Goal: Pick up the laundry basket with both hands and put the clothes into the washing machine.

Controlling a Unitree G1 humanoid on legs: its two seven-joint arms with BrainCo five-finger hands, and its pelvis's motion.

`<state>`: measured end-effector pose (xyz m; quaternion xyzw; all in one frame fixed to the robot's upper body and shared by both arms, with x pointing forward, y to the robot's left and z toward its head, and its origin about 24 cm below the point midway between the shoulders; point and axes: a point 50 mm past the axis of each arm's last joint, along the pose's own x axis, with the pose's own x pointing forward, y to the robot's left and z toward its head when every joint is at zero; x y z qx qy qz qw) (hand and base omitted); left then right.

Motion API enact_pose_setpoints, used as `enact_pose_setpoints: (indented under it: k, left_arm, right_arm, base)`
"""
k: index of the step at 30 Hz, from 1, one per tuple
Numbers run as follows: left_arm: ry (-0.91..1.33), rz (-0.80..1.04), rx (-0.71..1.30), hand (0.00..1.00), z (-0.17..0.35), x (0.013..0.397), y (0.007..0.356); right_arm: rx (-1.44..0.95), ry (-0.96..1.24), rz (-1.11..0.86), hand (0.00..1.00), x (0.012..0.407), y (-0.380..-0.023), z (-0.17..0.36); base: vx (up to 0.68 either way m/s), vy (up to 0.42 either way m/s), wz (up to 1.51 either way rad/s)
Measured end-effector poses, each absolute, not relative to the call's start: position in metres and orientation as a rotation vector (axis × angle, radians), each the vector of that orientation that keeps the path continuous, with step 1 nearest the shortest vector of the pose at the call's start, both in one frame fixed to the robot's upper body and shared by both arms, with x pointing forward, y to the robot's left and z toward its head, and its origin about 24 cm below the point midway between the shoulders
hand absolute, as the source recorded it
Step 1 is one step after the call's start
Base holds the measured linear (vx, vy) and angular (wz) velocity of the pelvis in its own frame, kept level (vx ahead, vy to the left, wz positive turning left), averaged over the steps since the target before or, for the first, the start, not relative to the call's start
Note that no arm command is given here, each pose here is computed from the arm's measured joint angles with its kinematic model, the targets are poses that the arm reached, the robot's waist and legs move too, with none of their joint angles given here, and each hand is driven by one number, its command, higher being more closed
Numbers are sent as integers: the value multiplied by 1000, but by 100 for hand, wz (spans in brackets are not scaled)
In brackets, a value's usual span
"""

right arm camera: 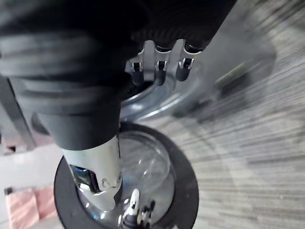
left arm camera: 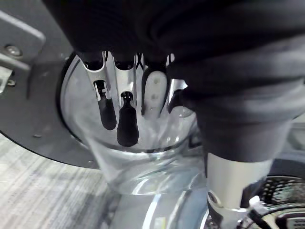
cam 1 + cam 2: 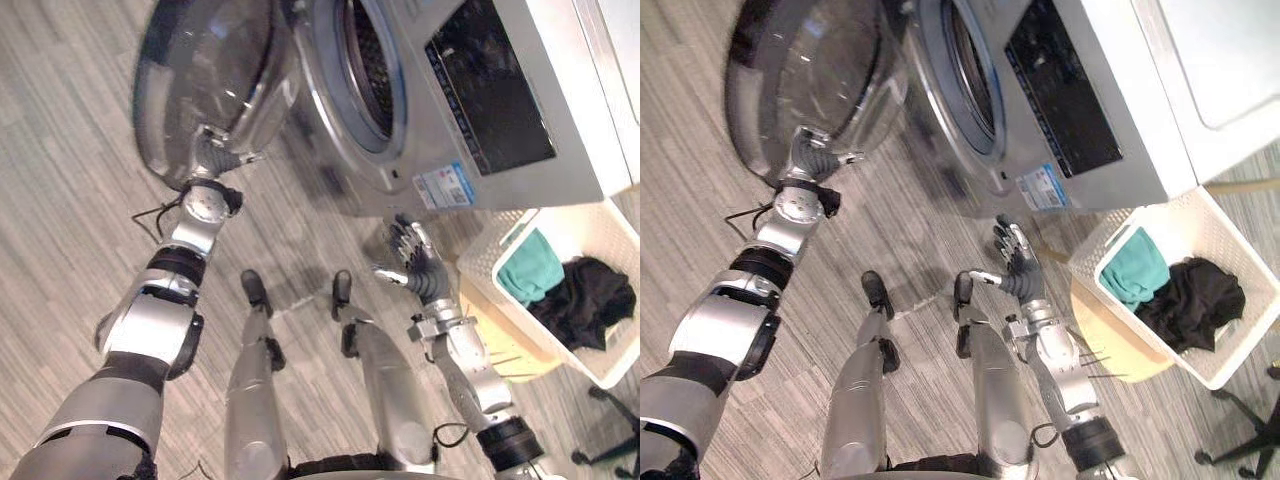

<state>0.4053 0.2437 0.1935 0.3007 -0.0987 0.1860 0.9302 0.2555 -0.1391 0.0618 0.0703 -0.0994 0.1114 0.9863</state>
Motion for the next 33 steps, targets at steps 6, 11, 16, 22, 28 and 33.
enact_pose_setpoints:
  k: [6,11,16,22,28,33]
  left_arm:
    - [-290,571,553,0,246,397,281]
    - [-386,597,545,0,271,394,278]
    - [-442,592,535,0,281,391,272]
    - [-416,505,467,0,233,390,251]
    - [-2,364,372,0,52,337,220]
    - [455,272,324,0,-73,237,209]
  right_arm:
    - [202,-223,227,0,227,-142,65]
    - [213,-296,234,0,220,-141,79]
    - [223,-290,224,0,218,-140,77]
    - [212,-256,173,0,219,-138,67]
    - [103,-59,22,0,221,-153,19]
    - [5,197,-124,0,209,-183,-34]
  base:
    - [0,-21,-8]
    - [46,2,5]
    - [33,-14,5]
    - [27,-22,23]
    - [49,5,12]
    - [122,-5,-6]
